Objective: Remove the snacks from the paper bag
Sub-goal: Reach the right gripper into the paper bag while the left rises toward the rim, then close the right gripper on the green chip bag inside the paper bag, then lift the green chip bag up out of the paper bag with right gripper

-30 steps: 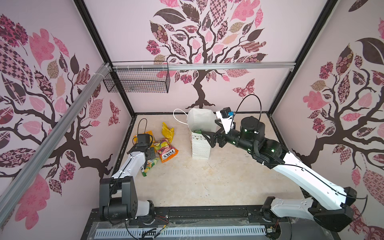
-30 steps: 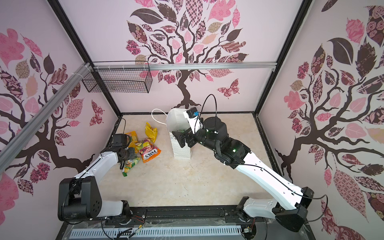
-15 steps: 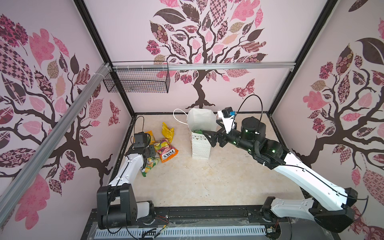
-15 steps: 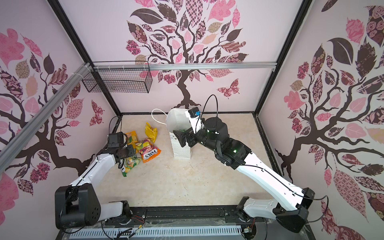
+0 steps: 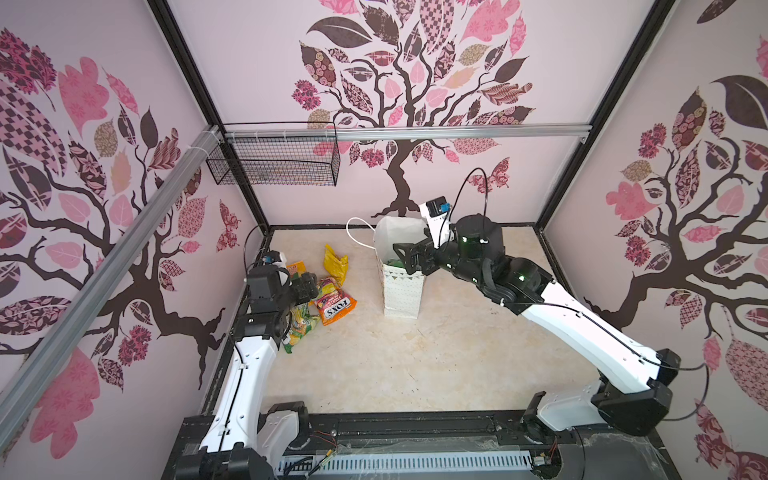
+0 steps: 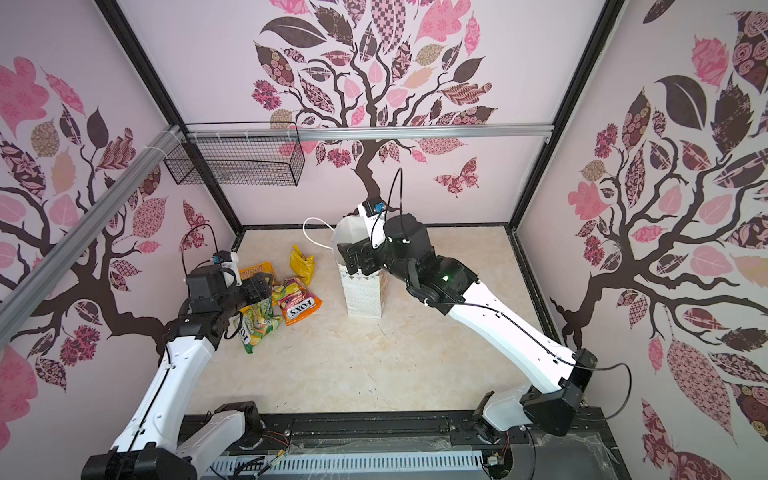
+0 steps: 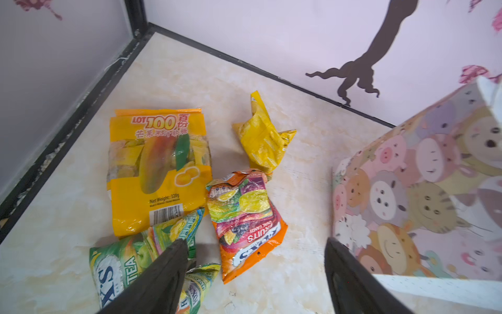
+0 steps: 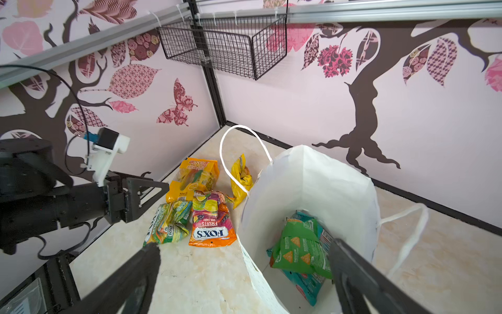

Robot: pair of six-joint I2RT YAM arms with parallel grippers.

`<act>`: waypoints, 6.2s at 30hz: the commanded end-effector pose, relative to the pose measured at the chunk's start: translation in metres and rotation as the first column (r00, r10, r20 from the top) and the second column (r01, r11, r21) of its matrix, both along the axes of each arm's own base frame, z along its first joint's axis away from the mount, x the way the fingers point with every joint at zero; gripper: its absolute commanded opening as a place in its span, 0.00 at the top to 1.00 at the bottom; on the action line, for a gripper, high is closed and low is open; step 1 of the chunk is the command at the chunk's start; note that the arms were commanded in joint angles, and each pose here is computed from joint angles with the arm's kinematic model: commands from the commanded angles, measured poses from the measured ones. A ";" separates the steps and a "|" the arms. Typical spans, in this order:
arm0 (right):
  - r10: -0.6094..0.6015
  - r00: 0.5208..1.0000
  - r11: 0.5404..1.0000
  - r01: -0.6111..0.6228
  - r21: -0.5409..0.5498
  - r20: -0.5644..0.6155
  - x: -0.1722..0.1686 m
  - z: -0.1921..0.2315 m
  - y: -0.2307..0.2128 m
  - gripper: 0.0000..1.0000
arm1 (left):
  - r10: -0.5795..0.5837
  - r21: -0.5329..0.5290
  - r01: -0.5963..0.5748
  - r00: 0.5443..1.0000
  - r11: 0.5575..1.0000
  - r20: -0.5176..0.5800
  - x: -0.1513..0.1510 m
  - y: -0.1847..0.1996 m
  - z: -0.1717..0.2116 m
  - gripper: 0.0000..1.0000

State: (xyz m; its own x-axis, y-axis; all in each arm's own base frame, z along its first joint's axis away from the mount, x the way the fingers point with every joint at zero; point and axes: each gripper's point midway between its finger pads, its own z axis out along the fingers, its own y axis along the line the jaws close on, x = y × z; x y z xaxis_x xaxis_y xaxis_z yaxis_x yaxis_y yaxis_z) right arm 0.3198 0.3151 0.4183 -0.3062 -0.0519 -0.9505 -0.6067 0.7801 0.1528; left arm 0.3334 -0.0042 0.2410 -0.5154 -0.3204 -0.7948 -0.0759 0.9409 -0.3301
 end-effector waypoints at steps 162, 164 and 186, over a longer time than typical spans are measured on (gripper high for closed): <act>-0.070 0.962 0.997 0.071 -0.008 -0.264 0.086 -0.003 0.011 0.99 | -0.630 0.235 0.588 0.678 0.774 0.379 -0.093 -0.175 0.194 0.10; -0.046 0.968 0.998 0.053 0.021 -0.247 0.081 0.008 0.012 0.98 | -0.621 0.224 0.584 0.683 0.780 0.385 -0.092 -0.174 0.195 0.10; 0.159 0.907 0.983 -0.107 -0.151 0.389 -0.008 0.061 0.015 0.99 | -0.319 -0.260 0.413 0.886 0.873 0.337 -0.074 -0.161 0.244 0.14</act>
State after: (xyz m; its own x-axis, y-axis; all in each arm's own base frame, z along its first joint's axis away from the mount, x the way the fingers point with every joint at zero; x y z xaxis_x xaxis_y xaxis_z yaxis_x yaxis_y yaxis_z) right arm 0.3193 0.3409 0.4356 -0.0989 -0.1939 -0.9760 -0.7496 0.6596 -0.0551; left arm 0.2572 -0.1645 0.4802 -0.3629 -0.3444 -0.8658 0.4476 0.7505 -0.4862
